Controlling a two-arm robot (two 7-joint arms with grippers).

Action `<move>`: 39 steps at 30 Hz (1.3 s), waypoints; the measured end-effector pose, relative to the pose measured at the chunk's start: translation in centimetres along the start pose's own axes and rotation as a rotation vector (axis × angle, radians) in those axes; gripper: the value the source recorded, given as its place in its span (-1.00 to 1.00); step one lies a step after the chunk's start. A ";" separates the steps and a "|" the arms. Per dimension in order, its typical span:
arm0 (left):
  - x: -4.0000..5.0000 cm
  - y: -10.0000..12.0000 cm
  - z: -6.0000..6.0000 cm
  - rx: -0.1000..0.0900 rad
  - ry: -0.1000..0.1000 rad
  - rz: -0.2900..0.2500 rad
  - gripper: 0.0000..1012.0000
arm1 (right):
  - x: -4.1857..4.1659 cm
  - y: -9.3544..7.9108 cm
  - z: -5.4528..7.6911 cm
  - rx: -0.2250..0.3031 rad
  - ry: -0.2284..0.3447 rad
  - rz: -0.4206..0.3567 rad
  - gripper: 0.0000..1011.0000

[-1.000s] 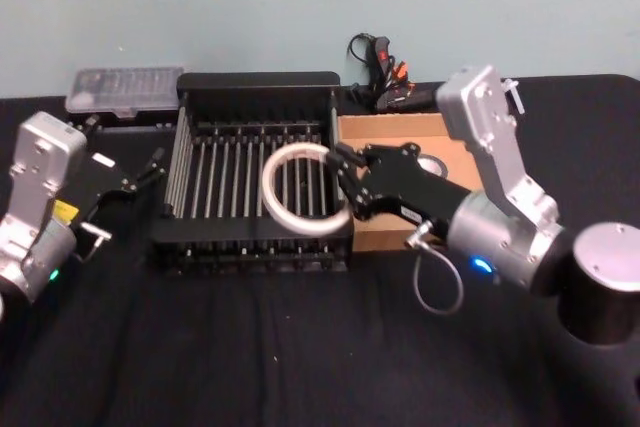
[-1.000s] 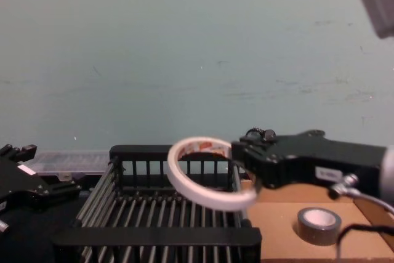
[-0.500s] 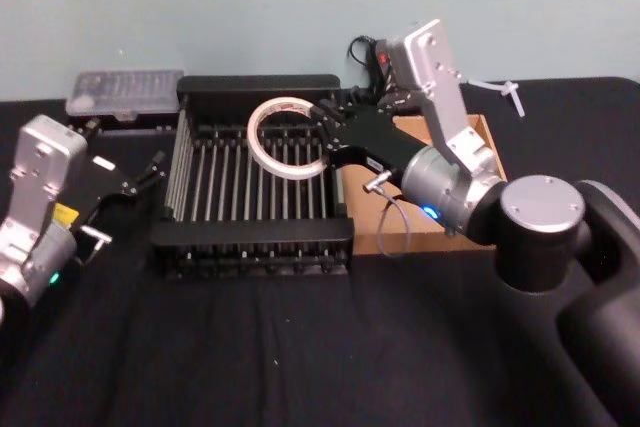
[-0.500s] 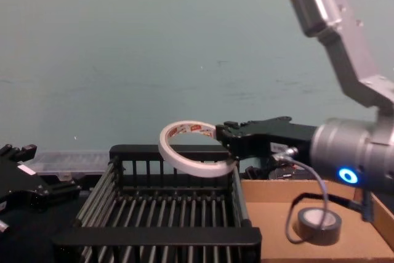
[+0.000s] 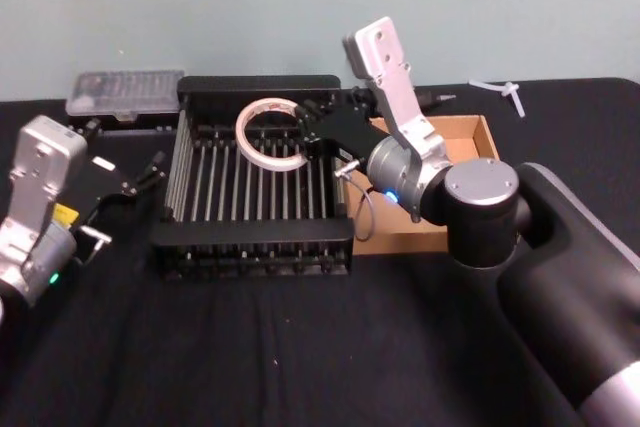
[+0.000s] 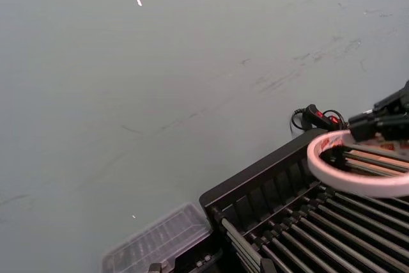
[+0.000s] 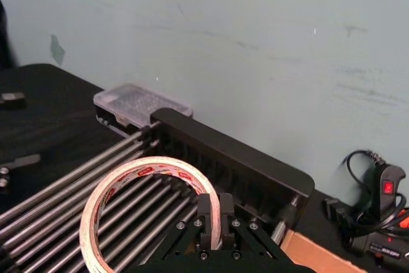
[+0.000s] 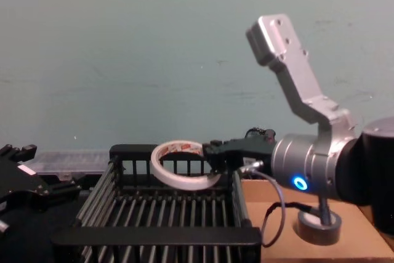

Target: Pick up the white tape and place it into the black box , Pick up the silver tape and place it into the brown box.

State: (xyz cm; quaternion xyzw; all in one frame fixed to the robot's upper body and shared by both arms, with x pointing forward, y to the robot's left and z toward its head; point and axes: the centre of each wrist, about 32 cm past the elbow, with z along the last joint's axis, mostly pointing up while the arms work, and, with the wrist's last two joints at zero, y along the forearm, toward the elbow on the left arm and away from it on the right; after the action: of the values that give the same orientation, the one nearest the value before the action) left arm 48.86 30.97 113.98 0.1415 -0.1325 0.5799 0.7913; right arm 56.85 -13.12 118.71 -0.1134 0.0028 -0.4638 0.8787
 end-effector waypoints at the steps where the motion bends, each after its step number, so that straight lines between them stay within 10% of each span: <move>1: 0.00 0.0 0.0 0.000 0.000 0.000 0.98 | -0.07 0.3 -0.1 -0.008 0.000 -0.001 -0.83; 21: 0.00 0.0 0.0 0.000 0.000 0.000 0.98 | -0.23 0.9 -0.5 -0.030 -0.003 -0.005 -0.76; 39: 0.00 0.0 0.0 0.000 0.000 0.000 0.98 | -0.22 0.9 -0.5 -0.028 -0.001 -0.004 0.30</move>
State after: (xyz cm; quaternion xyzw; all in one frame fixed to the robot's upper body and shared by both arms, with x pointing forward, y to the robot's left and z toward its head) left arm 48.86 30.97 113.98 0.1415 -0.1325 0.5799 0.7913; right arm 57.37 -12.58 118.02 -0.1261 0.0087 -0.4654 0.8760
